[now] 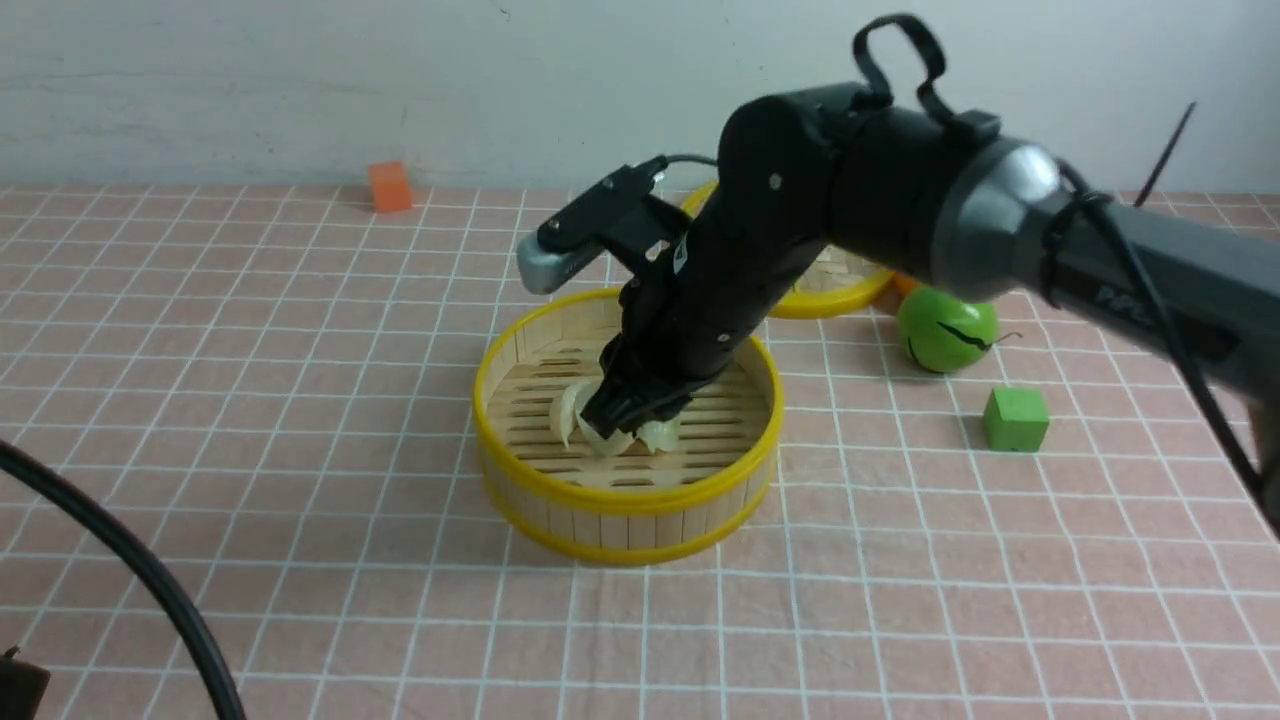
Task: Put the dumplings into the steamer on the table with the pink tablecloth.
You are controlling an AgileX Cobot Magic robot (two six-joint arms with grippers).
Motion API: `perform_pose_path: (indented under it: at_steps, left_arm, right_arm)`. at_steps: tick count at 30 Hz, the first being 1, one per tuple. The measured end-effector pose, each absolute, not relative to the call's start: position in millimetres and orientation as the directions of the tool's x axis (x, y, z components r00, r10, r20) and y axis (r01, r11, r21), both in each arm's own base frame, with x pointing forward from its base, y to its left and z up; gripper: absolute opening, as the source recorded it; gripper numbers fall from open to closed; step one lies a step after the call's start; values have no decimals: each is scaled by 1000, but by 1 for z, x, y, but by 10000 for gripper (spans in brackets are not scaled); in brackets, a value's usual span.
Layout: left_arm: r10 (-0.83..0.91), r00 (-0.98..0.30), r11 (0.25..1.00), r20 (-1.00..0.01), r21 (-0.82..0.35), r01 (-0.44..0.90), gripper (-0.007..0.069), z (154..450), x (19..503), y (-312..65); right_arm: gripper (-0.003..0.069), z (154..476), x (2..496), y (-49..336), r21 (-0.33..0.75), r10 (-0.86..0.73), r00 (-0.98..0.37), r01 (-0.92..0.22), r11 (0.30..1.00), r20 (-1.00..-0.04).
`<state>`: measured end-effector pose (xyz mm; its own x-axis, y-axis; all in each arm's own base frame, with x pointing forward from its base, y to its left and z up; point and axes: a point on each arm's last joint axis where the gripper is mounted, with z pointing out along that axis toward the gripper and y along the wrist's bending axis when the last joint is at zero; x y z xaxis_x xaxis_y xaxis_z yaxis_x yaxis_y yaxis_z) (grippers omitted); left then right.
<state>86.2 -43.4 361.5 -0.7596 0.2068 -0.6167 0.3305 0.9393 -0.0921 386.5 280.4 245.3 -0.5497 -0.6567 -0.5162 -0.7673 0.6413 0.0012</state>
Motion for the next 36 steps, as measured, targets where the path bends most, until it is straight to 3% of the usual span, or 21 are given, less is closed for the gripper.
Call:
perform_pose_path:
  at_steps: [6, 12, 15, 20, 26, 29, 36]
  left_arm:
    - [186, -719, 937, -669, -100, 336, -13, 358, 74, -37]
    - [92, -648, 935, -756, -158, 317, -13, 341, 51, -25]
    - [4, -581, 927, -814, -214, 307, -13, 329, 35, -16]
    - [-70, -485, 913, -872, -251, 321, -13, 317, 19, -8]
    - [-126, -380, 896, -916, -269, 352, -13, 318, 17, -7]
    - [-130, -373, 895, -919, -271, 354, -13, 319, 17, -7]
    - [-131, -371, 895, -919, -271, 355, -11, 319, 18, -7]
  right_arm:
    - [206, 215, 397, 281, -58, -700, -537, -772, 633, -471]
    - [337, 207, 399, 282, -55, -702, -544, -772, 633, -460]
    - [412, 209, 397, 282, -38, -683, -570, -755, 655, -456]
    - [430, 235, 389, 277, -12, -670, -602, -740, 672, -434]
    - [314, 297, 363, 260, 13, -653, -623, -728, 686, -431]
    - [185, 329, 343, 250, 49, -642, -637, -725, 687, -427]
    - [-11, 364, 298, 226, 107, -623, -632, -737, 668, -461]
